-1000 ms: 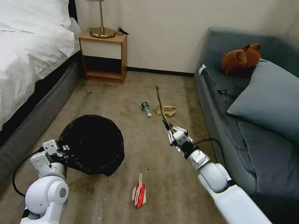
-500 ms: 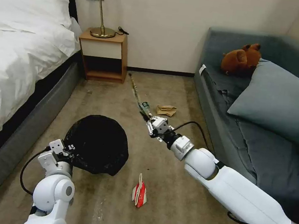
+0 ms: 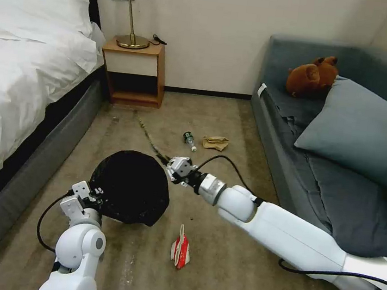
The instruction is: Pick up the trash bin, then pick up the garbage on the floor and place it into the trash bin.
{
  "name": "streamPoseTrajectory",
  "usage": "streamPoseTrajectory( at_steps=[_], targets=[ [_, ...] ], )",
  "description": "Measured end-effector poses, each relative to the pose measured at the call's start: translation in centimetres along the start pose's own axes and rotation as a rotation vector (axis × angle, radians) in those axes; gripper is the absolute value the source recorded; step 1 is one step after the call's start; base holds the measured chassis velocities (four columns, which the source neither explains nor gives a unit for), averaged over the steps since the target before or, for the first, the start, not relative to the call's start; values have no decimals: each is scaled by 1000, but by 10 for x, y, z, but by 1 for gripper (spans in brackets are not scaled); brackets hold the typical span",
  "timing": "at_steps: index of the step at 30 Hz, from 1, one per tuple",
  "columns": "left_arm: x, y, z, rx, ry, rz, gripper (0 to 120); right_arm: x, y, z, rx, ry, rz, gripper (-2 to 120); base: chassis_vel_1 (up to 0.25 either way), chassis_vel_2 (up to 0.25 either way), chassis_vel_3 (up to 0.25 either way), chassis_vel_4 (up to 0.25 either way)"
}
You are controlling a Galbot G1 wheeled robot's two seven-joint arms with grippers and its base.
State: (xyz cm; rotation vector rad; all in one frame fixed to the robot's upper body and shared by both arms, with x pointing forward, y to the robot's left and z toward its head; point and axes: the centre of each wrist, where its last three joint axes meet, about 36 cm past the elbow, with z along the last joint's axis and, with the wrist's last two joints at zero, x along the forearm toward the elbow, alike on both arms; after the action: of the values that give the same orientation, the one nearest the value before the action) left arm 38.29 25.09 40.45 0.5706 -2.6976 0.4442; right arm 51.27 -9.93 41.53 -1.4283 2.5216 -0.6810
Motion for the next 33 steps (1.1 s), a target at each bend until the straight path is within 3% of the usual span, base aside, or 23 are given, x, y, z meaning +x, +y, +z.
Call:
streamPoseTrajectory(
  at_steps=[5, 20, 33],
  targets=[
    [-7, -2, 3, 11, 2, 0, 2, -39, 34, 11, -23, -10, -62, 0, 0, 0, 0, 0],
    [5, -7, 4, 16, -1, 22, 2, -70, 83, 31, -81, 22, -77, 0, 0, 0, 0, 0],
    [11, -15, 3, 8, -9, 35, 2, -77, 63, 56, -36, 99, -63, 0, 0, 0, 0, 0]
  ],
)
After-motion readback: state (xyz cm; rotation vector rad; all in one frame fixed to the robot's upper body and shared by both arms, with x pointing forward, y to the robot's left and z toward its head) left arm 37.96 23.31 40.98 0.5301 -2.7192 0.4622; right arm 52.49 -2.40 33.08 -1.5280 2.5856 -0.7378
